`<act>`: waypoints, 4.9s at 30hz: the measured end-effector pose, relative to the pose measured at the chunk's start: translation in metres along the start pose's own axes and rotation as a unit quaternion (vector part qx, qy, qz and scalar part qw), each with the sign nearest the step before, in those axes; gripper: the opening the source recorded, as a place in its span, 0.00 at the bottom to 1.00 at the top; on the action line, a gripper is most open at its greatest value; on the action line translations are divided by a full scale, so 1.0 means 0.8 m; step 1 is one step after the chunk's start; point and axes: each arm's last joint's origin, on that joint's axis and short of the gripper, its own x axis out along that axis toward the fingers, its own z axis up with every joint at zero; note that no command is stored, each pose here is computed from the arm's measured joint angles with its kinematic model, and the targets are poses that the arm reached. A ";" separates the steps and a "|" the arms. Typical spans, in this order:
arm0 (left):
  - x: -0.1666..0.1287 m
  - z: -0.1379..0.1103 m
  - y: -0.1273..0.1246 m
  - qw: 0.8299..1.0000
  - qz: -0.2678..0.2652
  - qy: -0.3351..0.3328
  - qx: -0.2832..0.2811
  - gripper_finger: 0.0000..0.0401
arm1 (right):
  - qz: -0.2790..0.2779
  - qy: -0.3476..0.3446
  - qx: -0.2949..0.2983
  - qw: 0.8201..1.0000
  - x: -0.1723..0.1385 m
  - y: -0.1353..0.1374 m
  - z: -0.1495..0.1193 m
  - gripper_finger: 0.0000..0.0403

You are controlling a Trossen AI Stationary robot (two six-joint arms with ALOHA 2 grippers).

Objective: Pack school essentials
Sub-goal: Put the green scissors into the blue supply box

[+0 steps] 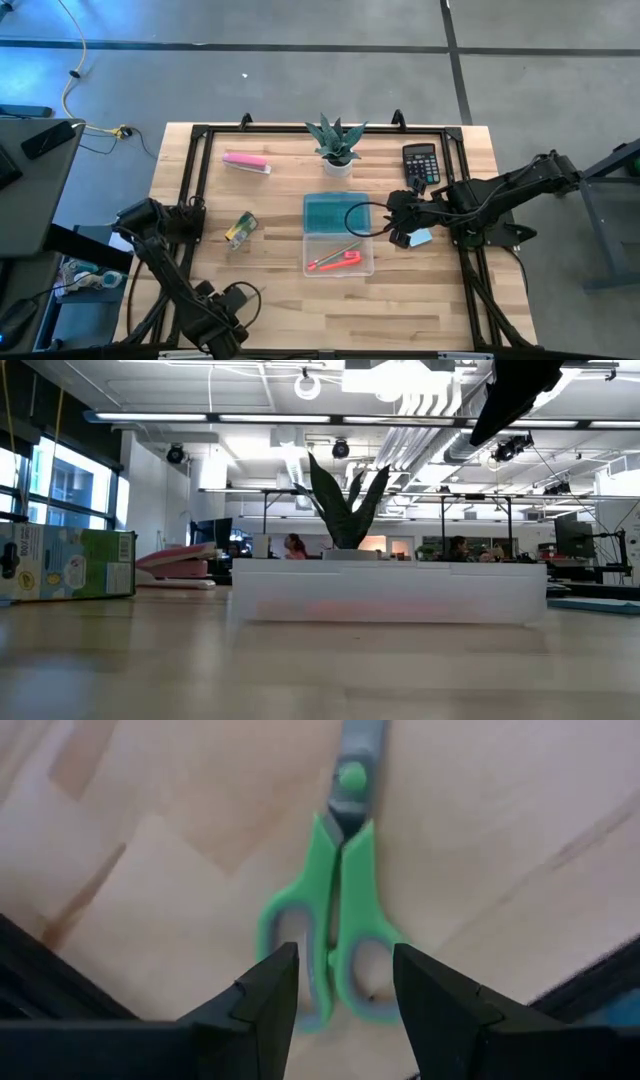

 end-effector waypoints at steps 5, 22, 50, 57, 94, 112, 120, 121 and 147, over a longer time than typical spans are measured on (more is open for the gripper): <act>0.000 -0.009 0.001 1.000 -0.002 0.003 -0.003 0.38 | 0.000 -0.001 0.001 1.000 0.000 0.000 0.000 0.39; 0.014 -0.016 -0.004 1.000 0.009 0.000 -0.008 0.38 | 0.001 -0.001 0.001 1.000 0.000 0.000 0.000 0.39; 0.047 -0.017 0.002 0.999 -0.003 0.034 -0.034 0.34 | 0.006 0.001 0.004 1.000 0.000 0.001 0.000 0.39; 0.054 -0.017 0.005 0.999 -0.012 0.039 -0.032 0.33 | 0.006 0.001 0.004 1.000 0.000 0.001 0.000 0.39; 0.042 -0.012 -0.007 0.999 -0.033 -0.011 0.011 0.16 | 0.006 0.000 0.004 1.000 0.000 0.001 0.000 0.39; 0.039 0.014 -0.009 0.997 -0.029 -0.060 0.038 0.16 | 0.008 -0.004 0.007 1.000 0.000 0.001 0.002 0.39; 0.038 0.029 -0.011 0.995 -0.029 -0.078 0.053 0.16 | 0.006 -0.006 0.007 1.000 0.000 0.001 0.002 0.39; 0.038 0.032 -0.011 0.995 -0.028 -0.078 0.055 0.16 | 0.006 -0.006 0.006 1.000 0.000 0.001 0.002 0.39; -0.009 0.066 0.002 0.987 -0.070 -0.130 0.067 0.10 | 0.007 -0.006 0.007 1.000 0.000 0.001 0.002 0.39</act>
